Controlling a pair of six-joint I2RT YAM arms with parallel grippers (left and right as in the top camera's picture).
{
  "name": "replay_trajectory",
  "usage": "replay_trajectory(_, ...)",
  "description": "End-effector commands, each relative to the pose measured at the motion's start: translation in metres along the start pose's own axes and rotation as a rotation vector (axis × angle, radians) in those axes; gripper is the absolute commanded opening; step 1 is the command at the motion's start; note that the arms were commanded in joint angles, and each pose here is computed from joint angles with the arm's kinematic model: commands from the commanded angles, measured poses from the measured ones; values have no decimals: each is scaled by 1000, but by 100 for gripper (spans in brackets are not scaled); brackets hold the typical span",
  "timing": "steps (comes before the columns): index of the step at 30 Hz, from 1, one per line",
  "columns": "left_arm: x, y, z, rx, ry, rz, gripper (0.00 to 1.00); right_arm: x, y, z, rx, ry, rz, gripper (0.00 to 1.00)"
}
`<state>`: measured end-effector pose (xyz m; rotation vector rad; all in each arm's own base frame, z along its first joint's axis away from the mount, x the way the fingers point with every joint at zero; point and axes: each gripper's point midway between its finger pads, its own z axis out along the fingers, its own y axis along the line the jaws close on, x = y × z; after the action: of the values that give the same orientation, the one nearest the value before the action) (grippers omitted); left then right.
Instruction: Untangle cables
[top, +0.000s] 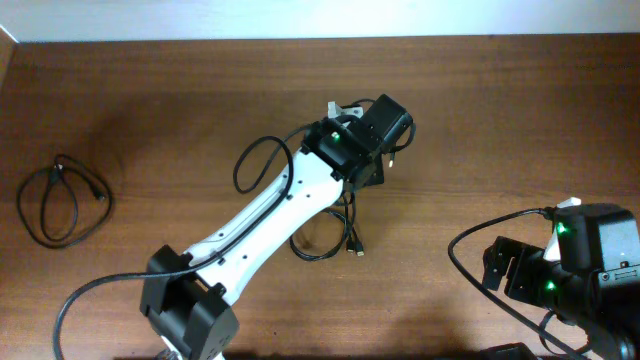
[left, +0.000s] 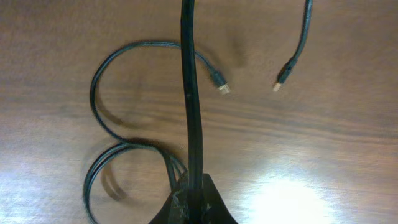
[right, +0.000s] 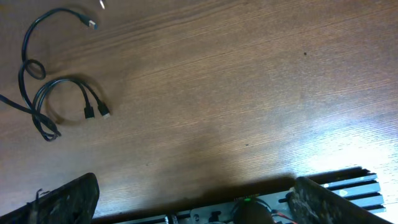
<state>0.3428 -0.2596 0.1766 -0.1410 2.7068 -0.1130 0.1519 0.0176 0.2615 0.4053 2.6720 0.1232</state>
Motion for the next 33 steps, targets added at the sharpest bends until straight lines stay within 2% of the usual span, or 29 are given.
replay_trajectory(1, -34, 1, -50, 101, -134, -50, 0, -3, -2, -2, 10, -14, -8, 98)
replay_trajectory(7, -83, -4, -139, 336, -384, -155, 0, -3, -2, -2, 10, -14, -14, 98)
replay_trajectory(12, -91, 7, -201, 456, -501, -194, 0, -3, 0, 12, 7, 1, -16, 98)
replay_trajectory(14, -87, 5, -209, 490, -490, -186, 0, -8, 9, 18, -32, -13, -16, 98)
replay_trajectory(15, -85, 3, -213, 513, -481, -179, 0, -12, 20, 17, -88, -25, -77, 98)
replay_trajectory(17, -79, -2, -220, 560, -458, -159, 0, -15, 73, 4, -385, -73, -386, 98)
replay_trajectory(19, -74, -8, -221, 594, -431, -143, 0, -13, 89, -2, -482, -98, -513, 100)
replay_trajectory(23, -58, -33, -234, 749, -340, -79, 0, -14, 102, 7, -535, -68, -610, 99)
replay_trajectory(27, -45, -53, -251, 889, -276, -19, 0, -9, 125, 24, -678, 6, -806, 99)
replay_trajectory(31, -43, -53, -256, 905, -273, -12, 0, -7, 141, 40, -803, 47, -946, 100)
replay_trajectory(33, -40, -54, -259, 920, -263, -3, 0, -6, 147, 46, -854, 56, -989, 94)
